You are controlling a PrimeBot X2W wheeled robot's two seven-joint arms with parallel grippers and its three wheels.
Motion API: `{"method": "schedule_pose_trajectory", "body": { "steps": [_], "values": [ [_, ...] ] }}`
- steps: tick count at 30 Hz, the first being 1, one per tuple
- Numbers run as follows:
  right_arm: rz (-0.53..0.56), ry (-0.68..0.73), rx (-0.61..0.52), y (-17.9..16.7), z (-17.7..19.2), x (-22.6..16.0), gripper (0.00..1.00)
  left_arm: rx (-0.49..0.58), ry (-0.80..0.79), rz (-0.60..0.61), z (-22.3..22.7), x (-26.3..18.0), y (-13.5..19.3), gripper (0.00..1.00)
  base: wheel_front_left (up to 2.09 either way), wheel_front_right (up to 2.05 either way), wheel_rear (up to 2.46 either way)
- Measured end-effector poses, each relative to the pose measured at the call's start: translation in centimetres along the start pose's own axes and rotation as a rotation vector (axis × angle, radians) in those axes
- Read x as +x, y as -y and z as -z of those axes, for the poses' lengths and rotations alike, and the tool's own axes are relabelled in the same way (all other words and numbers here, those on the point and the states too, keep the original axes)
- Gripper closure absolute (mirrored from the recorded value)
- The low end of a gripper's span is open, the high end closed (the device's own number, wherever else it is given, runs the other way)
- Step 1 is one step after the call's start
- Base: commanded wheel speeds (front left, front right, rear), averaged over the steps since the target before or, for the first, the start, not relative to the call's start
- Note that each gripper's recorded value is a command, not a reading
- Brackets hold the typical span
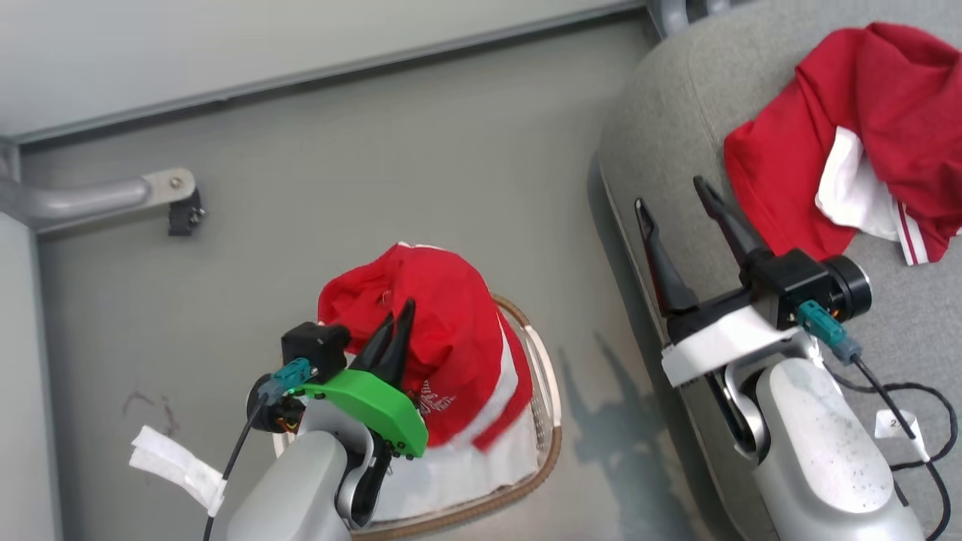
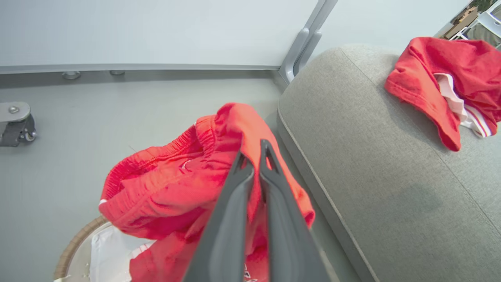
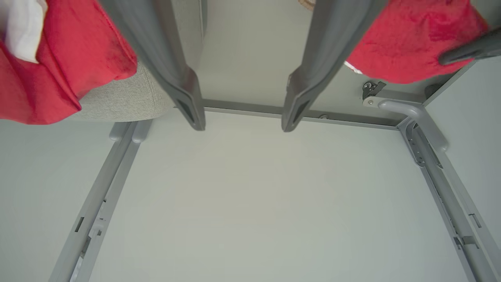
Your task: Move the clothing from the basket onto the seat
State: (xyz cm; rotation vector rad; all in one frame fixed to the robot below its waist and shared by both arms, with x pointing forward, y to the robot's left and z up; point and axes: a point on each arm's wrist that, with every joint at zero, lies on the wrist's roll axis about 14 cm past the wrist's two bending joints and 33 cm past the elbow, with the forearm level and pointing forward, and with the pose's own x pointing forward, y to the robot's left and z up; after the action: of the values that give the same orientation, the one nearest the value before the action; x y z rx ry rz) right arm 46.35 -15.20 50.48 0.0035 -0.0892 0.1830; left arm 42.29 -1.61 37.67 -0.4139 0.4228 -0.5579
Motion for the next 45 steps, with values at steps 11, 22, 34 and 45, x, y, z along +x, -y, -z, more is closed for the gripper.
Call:
{"method": "schedule_pose_trajectory", "body": {
  "steps": [11, 22, 34, 45],
  "values": [
    [-0.048, 0.011, 0.022, -2.6, -1.2, -2.6, 0.00, 0.114, 0.349, -0.001, -11.1, -3.5, 2.0, 1.00, 0.00, 0.00, 0.00],
    [-0.103, -0.013, 0.044, -5.3, -0.9, -5.0, 0.00, 0.211, 0.553, 0.026, -17.4, -7.2, 4.8, 1.00, 0.00, 0.00, 0.00],
    [-0.344, -0.039, 0.042, -12.9, -0.2, -6.0, 0.00, 0.233, 0.609, 0.052, -18.7, -9.3, 6.3, 1.00, 0.00, 0.00, 0.00],
    [-0.568, 0.065, 0.029, -19.8, -3.7, -3.0, 0.00, 0.223, 0.599, 0.060, -18.3, -10.0, 6.4, 1.00, 0.00, 0.00, 0.00]
  ]
}}
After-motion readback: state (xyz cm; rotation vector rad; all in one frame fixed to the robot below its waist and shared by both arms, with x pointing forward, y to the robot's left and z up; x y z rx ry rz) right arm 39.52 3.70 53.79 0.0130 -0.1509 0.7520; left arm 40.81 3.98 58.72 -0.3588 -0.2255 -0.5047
